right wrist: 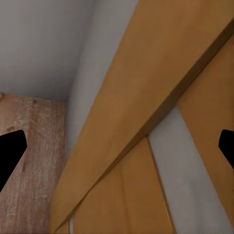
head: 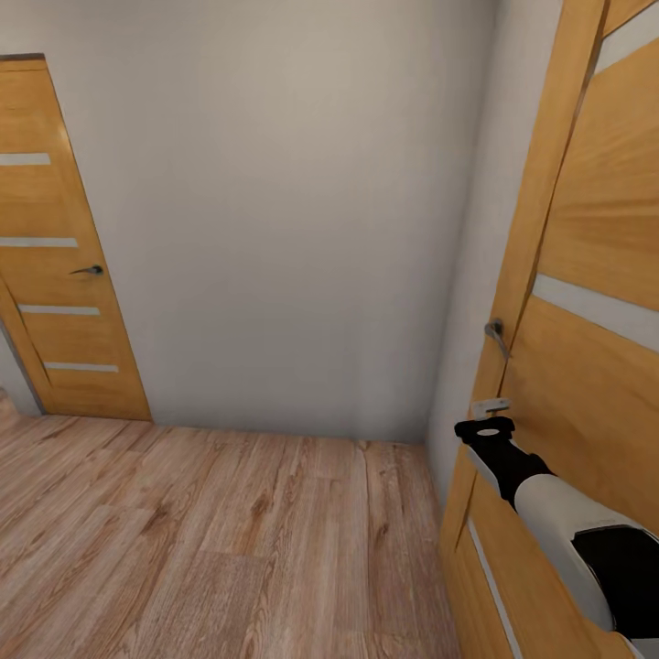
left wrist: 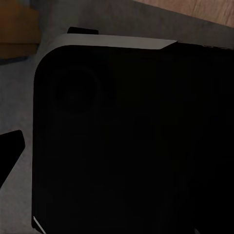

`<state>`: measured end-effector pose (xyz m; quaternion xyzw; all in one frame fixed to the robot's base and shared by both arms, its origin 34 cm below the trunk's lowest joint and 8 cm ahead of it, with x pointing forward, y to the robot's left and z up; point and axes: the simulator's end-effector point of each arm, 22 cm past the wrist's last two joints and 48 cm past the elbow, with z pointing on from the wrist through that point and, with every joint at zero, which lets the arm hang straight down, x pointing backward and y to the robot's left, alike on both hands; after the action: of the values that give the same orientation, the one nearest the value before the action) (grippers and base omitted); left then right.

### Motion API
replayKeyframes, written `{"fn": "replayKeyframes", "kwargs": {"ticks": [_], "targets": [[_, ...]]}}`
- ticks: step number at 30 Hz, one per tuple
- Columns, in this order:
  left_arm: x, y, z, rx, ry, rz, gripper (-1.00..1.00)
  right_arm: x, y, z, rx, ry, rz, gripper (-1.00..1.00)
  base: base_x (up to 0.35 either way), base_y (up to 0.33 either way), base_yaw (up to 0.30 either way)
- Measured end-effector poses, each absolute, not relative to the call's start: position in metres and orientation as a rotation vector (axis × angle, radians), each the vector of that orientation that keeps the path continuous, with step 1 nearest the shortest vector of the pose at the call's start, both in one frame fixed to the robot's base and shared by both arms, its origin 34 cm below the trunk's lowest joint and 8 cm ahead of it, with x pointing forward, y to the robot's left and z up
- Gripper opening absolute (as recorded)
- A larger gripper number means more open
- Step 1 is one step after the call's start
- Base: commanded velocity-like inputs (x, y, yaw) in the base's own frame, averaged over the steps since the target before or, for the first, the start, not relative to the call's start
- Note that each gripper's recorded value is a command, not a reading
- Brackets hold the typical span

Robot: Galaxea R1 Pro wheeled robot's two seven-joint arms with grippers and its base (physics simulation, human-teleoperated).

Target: Move the two storage containers from the living room to the garage. In the garage, place one container on the floor and stack the other container on top of it (either order is fine).

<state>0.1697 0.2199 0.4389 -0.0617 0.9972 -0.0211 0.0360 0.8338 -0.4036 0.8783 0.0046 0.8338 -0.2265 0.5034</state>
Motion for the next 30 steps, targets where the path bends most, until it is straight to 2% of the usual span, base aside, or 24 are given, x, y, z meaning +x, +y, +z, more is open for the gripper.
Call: {"fn": "replayKeyframes", "kwargs": {"ticks": [19, 22, 24, 30], "targets": [[0.17, 0.22, 0.439, -0.189, 3.063, -0.065, 1.0, 0.83, -0.403, 0.868, 0.036, 2.042, -0.518, 1.0, 0.0, 0.0, 0.0], [0.17, 0.22, 0.439, -0.189, 3.063, -0.065, 1.0, 0.828, -0.305, 0.833, -0.023, 2.095, -0.377, 1.0, 0.0, 0.0, 0.0], [0.17, 0.22, 0.439, -0.189, 3.063, -0.064, 1.0, 0.812, -0.272, 0.801, -0.053, 2.142, -0.334, 1.0, 0.0, 0.0, 0.0], [0.17, 0.22, 0.439, -0.19, 3.064, -0.064, 1.0, 0.762, -0.241, 0.73, -0.1, 2.24, -0.285, 1.0, 0.0, 0.0, 0.0]]}}
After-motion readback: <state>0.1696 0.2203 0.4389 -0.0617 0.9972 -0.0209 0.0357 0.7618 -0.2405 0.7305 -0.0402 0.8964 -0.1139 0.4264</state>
